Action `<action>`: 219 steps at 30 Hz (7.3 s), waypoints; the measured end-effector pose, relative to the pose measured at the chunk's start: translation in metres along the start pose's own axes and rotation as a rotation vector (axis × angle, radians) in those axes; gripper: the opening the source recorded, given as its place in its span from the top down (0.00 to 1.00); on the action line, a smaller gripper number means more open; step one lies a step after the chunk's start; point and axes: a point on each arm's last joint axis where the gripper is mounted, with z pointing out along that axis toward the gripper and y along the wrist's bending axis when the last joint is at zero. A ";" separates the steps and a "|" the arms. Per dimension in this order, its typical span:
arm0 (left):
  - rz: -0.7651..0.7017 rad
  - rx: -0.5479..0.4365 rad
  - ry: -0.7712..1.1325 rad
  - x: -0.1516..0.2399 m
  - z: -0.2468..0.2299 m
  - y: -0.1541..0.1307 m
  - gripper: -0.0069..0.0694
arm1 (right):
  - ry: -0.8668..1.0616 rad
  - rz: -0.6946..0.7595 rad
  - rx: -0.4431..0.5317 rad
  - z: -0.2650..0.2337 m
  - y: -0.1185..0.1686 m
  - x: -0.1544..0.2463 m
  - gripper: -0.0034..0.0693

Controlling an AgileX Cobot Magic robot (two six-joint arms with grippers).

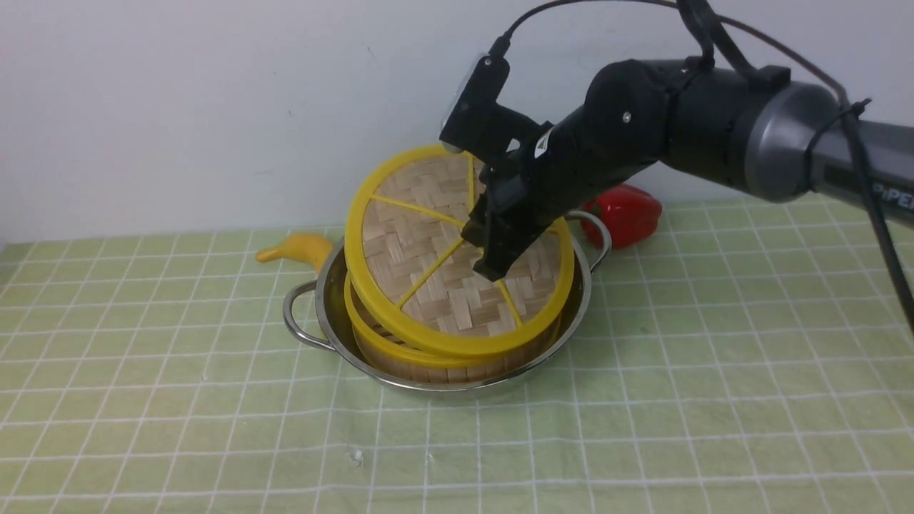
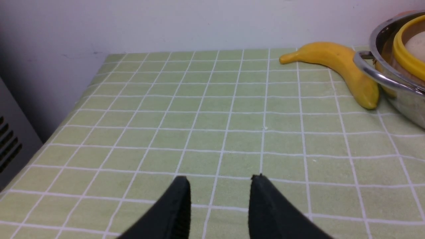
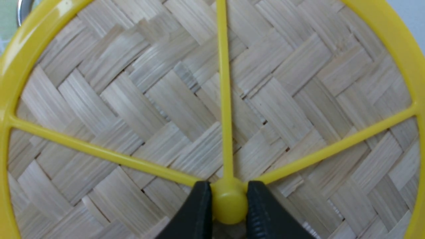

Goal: Place the steamer in the pot on the green tablecloth, and put the lid on the steamer.
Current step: 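Place the bamboo steamer lid onto the steamer basket in the pot with the right gripper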

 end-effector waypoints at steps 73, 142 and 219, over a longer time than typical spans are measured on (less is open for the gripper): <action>0.000 0.000 0.000 0.000 0.000 0.000 0.59 | 0.034 -0.030 -0.013 0.005 0.004 -0.008 0.75; 0.000 0.000 0.000 0.000 0.000 0.000 0.59 | 0.141 0.178 0.052 -0.065 0.000 -0.020 0.75; 0.000 0.000 0.000 0.000 0.000 0.000 0.59 | 0.181 0.094 -0.032 0.024 -0.004 -0.035 0.75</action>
